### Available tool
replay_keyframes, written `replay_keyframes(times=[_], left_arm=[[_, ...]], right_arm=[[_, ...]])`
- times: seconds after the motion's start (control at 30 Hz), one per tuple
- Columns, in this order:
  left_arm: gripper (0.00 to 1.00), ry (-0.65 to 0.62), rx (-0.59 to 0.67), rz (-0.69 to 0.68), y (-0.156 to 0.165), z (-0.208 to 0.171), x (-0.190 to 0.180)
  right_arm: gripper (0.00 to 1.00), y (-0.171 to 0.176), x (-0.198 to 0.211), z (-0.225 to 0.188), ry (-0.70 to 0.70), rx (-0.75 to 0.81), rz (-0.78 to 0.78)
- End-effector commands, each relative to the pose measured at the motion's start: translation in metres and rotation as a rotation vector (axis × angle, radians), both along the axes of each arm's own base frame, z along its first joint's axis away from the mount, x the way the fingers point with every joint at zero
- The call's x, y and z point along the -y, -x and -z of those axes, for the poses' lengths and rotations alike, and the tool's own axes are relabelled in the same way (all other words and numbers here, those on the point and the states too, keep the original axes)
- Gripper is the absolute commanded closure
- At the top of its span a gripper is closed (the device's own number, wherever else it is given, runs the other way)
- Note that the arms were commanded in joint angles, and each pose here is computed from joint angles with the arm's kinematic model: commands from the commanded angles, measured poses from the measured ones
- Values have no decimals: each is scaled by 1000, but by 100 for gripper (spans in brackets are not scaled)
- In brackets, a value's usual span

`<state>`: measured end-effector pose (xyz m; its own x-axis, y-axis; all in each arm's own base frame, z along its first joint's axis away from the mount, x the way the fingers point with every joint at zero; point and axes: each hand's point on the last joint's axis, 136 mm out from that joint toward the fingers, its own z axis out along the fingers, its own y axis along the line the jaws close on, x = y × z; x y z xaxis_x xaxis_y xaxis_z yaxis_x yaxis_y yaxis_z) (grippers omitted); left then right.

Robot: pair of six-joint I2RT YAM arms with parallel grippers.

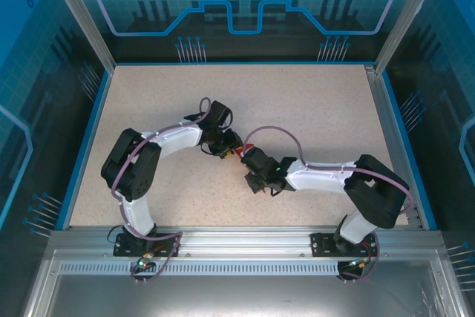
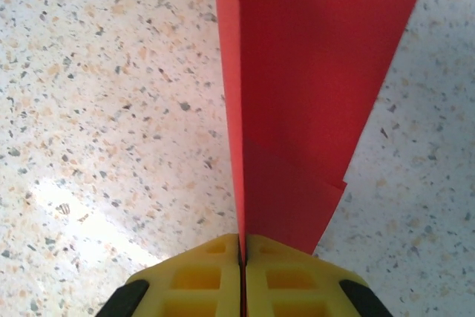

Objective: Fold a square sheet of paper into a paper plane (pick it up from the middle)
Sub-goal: Fifth fold the wing at the center of the table.

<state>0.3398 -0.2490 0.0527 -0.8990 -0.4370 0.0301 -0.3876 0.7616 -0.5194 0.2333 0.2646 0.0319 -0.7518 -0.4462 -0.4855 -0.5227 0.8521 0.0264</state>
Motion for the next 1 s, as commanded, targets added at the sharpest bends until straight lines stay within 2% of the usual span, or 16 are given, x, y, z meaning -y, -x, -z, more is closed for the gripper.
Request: replay_keyframes(times=[0.0, 0.2, 0.57, 0.97], left_arm=[[55, -40, 50, -39, -3, -26, -14], [52, -72, 75, -60, -1, -33, -24], [52, -65, 56, -60, 4, -28, -24], [53, -53, 42, -46, 10, -20, -23]], right_arm=[[93, 1, -13, -12, -160, -35, -46], [92, 0, -9, -10, -321, -128, -47], [92, -5, 3, 6, -478, -264, 25], [92, -9, 10, 6, -675, -397, 42]])
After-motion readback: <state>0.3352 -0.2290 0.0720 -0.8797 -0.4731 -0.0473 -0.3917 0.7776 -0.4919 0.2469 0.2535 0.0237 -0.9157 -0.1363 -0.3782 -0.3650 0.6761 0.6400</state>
